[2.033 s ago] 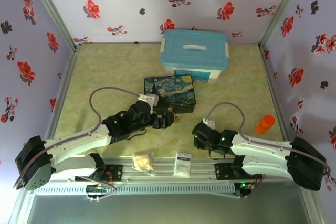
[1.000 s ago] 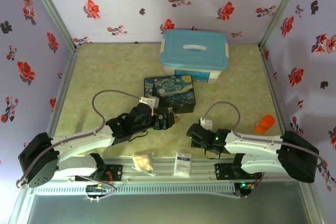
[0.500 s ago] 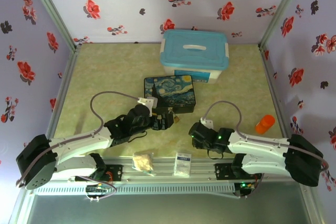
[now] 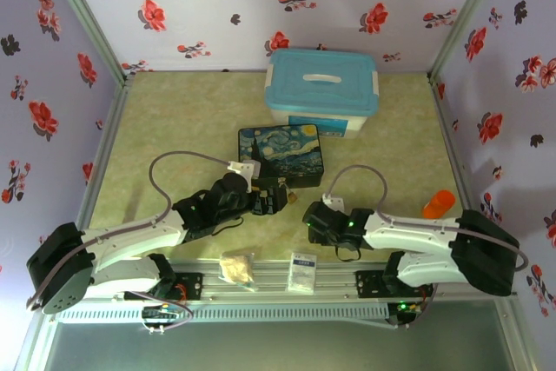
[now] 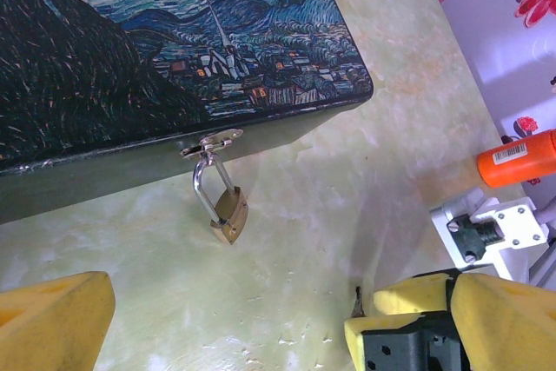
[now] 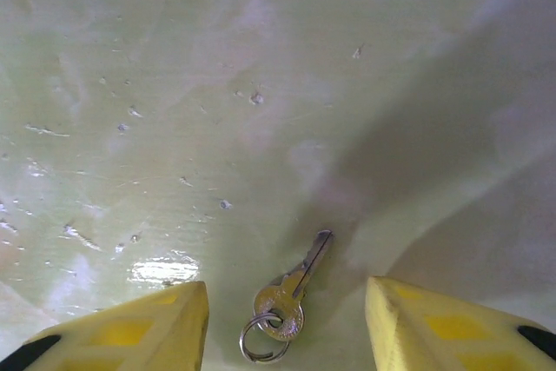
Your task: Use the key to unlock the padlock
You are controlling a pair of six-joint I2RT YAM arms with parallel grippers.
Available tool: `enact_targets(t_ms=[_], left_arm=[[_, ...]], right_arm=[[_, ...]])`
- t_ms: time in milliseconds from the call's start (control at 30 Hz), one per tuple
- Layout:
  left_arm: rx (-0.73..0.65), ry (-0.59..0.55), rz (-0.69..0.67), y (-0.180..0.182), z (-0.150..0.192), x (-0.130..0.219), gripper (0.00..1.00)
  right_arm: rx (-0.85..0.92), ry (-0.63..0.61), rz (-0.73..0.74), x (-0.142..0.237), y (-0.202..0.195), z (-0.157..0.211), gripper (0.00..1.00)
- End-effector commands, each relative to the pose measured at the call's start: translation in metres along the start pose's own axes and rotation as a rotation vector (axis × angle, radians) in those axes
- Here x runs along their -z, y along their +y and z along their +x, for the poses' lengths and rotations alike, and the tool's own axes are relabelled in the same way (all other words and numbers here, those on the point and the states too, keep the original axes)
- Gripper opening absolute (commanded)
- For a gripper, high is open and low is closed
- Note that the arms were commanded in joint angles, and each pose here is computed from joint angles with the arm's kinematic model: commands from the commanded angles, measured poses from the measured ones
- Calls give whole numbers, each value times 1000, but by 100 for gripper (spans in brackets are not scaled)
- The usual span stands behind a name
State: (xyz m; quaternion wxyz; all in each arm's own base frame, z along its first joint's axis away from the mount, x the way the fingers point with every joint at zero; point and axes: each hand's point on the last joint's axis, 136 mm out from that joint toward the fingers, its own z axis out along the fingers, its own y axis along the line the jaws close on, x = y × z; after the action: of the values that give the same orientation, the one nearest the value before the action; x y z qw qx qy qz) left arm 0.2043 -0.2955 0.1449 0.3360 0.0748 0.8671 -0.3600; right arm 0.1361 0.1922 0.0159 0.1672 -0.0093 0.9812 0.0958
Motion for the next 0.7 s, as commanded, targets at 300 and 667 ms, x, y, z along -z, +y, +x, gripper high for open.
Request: enact_targets(t_ms=[300, 667], left_arm=[[0, -26, -9, -1, -8, -5, 100], [5, -19, -18, 3, -5, -12, 100]], right_arm=[[103, 92, 84, -14, 10, 28, 31], [64, 70, 55, -9, -4, 32, 11]])
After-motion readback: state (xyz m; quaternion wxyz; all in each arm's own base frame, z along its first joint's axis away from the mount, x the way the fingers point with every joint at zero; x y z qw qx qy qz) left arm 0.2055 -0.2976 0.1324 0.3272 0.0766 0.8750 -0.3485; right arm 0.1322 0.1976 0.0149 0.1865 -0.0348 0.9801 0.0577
